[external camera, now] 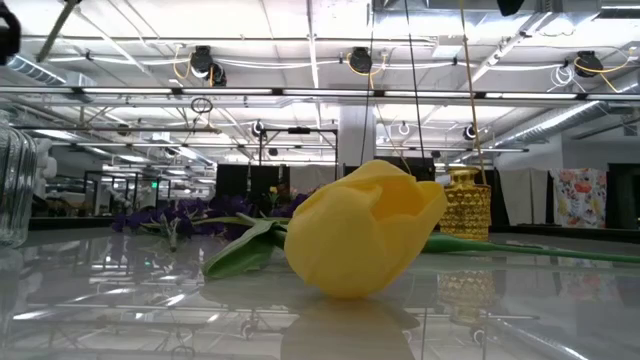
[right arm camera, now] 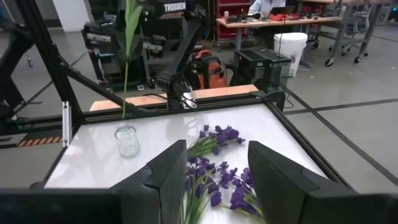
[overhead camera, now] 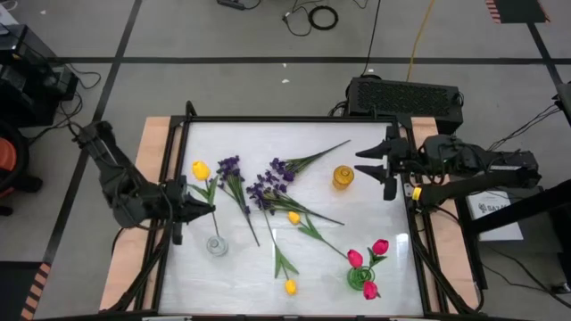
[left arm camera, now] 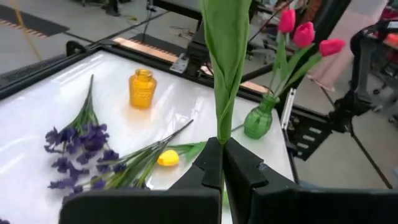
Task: Sort flowers into vase by color
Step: Put the top left yellow flower into the transparent vase
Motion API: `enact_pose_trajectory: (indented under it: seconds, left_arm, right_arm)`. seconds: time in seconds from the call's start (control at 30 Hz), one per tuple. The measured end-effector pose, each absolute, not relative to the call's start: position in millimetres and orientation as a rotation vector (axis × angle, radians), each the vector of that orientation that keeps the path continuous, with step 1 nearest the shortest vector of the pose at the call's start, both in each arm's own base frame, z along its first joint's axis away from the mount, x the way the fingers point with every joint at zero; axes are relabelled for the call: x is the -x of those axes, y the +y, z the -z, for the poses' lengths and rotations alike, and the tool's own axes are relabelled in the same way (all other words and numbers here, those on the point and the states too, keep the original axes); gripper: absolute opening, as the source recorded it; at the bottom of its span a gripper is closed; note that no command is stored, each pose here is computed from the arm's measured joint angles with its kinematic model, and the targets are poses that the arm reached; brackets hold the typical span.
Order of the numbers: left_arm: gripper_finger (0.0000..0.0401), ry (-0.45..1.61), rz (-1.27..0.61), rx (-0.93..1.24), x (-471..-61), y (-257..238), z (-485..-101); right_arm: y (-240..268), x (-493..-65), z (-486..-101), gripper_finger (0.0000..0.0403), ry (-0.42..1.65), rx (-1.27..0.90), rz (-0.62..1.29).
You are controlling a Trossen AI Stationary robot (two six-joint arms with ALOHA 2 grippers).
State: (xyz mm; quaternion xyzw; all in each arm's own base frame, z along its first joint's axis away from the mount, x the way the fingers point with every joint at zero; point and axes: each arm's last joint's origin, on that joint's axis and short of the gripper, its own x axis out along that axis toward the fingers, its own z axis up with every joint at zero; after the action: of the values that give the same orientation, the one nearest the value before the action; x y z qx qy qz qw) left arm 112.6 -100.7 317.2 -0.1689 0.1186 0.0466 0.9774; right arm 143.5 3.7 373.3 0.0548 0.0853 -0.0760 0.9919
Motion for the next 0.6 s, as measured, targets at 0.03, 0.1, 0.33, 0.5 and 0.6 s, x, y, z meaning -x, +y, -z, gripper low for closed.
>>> enact_pose_trajectory:
  seconds: [0.03,0.1,0.33,0.5,0.6]
  left_arm:
    - [0.0004,0.239,-0.099,0.335,-111.1,-103.2,-314.8]
    - [0.0004,0.231,-0.102,0.317,-108.7,-109.2,-312.6]
    - [0.0004,0.213,-0.118,0.265,-103.3,-131.1,-303.5]
    - [0.0004,0.214,-0.137,0.232,-103.8,-147.2,-292.6]
    - [0.0004,0.219,-0.131,0.217,-103.1,-153.1,-288.8]
  right_arm:
    - [3.7,-143.2,-373.6,0.0164,0.168,-0.114,0.152]
    - [3.7,-143.1,-373.6,0.0164,0.168,-0.115,0.152]
    - [3.7,-144.0,-373.1,0.0164,0.172,-0.12,0.153]
    - [3.7,-144.0,-373.1,0.0164,0.172,-0.12,0.153]
    - [3.7,-144.0,-373.1,0.0164,0.172,-0.12,0.153]
